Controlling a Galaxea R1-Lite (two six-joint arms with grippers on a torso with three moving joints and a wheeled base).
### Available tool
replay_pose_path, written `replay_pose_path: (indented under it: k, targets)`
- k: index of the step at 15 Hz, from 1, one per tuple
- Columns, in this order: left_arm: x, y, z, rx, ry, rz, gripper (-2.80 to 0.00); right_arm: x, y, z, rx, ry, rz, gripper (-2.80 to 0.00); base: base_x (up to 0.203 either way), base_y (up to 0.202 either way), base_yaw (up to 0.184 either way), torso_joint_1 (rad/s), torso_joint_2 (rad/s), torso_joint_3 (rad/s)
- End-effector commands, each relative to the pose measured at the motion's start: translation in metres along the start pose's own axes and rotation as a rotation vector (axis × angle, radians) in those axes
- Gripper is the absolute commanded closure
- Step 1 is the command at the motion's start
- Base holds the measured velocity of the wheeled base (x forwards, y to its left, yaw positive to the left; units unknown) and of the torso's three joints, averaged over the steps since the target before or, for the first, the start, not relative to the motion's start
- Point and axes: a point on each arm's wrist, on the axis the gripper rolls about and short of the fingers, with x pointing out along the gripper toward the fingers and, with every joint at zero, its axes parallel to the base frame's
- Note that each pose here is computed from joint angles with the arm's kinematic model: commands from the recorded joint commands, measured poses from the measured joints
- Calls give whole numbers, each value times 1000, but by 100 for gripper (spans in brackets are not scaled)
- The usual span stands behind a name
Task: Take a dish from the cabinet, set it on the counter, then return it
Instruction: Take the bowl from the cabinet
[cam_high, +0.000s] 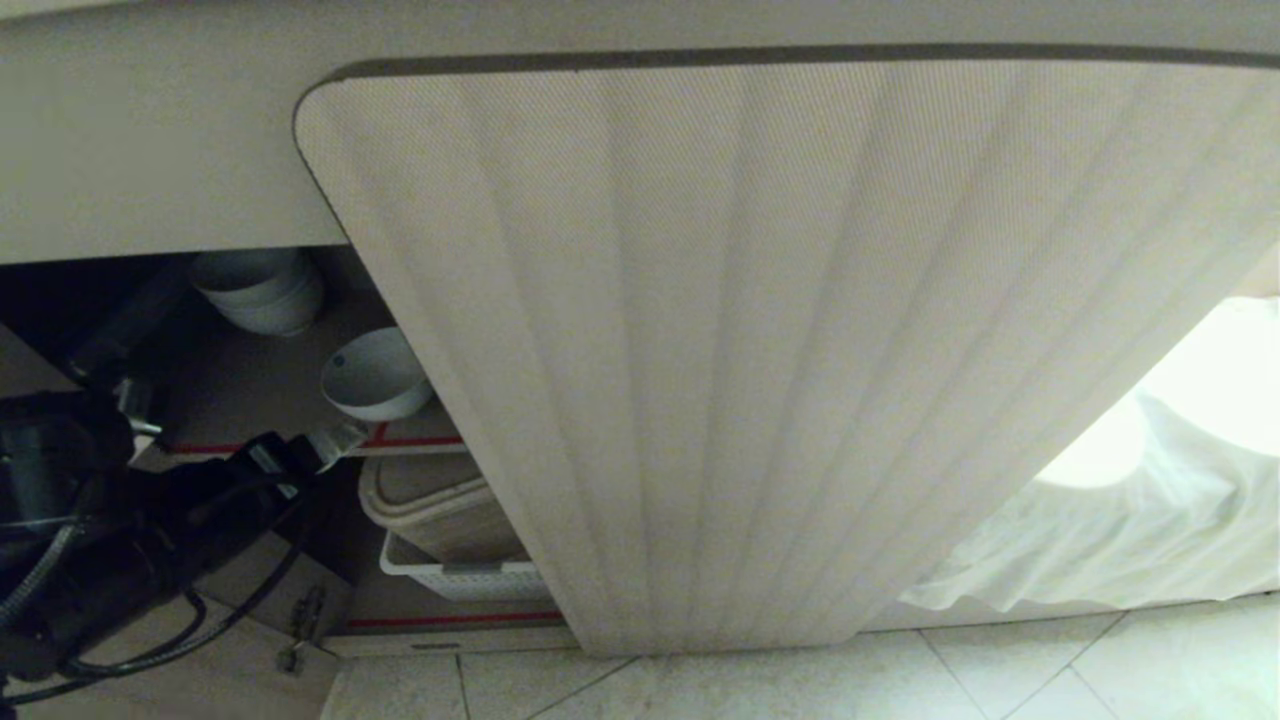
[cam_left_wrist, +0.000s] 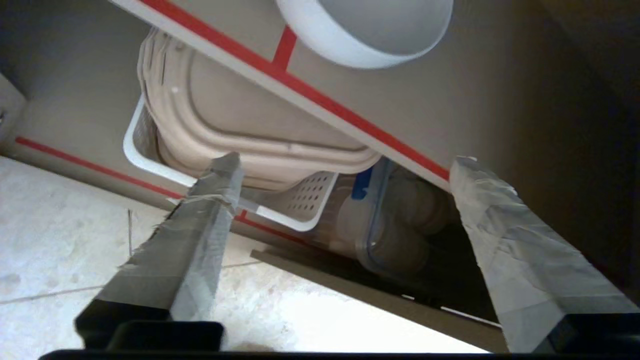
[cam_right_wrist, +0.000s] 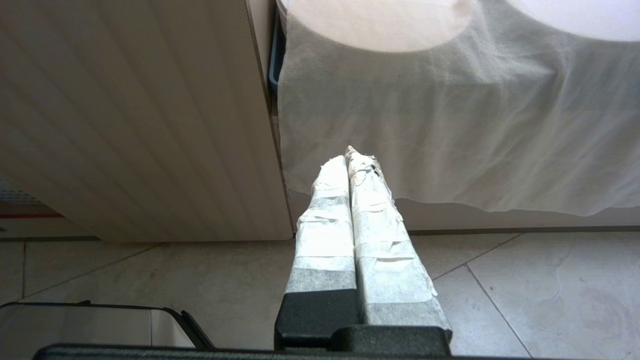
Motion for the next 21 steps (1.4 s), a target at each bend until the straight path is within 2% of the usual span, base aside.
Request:
replay_pose_path:
  k: [1,6,14,18,21]
  targets:
    - [4,-1,1,-3,0,1,-280,0,0,0,-1,2,0,0,0,0,0,0,0,0]
    - [15,2,0,-3,14,34,-280,0,0,0,0,2,0,0,0,0,0,0,0,0]
    - [35,-7,13,-4,-12,24,-280,0,0,0,-1,2,2,0,0,0,0,0,0,0]
    - [39,-8,16,-3,13,67,-280,0,0,0,-1,2,0,0,0,0,0,0,0,0]
    - [42,-10,18,-3,15,69,-280,0,0,0,-1,2,0,0,0,0,0,0,0,0]
